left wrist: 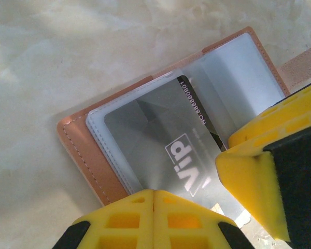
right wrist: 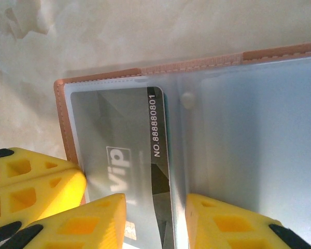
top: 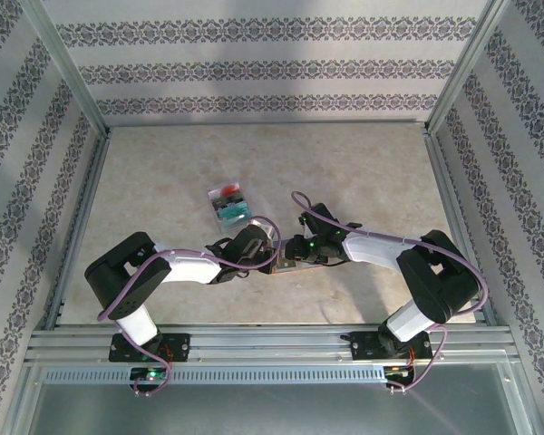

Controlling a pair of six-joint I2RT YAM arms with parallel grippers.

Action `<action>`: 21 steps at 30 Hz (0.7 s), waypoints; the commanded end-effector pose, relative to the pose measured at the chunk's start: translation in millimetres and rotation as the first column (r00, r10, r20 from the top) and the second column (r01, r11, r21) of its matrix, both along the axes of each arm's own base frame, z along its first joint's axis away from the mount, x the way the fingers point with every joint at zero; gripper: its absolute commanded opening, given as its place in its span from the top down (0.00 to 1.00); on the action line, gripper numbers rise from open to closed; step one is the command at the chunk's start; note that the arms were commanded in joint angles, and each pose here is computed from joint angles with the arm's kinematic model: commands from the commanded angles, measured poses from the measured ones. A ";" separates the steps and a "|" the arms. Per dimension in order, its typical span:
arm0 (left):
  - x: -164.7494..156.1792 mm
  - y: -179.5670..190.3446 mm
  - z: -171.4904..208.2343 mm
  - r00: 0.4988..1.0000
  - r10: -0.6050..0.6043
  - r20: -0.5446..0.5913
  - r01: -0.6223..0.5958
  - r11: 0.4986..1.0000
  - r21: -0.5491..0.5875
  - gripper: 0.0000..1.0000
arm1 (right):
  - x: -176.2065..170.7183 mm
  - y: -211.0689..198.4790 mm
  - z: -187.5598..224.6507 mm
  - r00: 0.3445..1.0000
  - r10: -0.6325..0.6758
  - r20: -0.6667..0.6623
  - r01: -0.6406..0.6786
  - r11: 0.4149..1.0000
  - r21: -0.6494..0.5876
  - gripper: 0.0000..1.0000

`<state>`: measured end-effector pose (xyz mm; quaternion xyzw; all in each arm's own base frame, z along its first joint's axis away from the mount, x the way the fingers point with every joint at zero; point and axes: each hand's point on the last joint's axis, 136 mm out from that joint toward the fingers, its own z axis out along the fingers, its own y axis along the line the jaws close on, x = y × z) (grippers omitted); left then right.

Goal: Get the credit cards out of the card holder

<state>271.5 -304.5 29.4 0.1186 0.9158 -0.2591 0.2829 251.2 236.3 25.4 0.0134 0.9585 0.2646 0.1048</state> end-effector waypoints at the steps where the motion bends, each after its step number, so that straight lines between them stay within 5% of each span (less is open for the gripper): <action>1: -3.9 10.5 -14.4 0.999 0.018 -0.038 -0.017 0.999 0.037 0.93 | -9.3 -1.3 -14.0 0.999 0.010 -0.032 -0.011 1.000 -0.016 0.64; 21: -5.7 10.6 -20.0 0.998 0.006 -0.056 -0.002 0.998 0.061 0.93 | -4.6 17.1 27.7 0.999 0.017 0.037 -0.026 0.968 0.251 0.71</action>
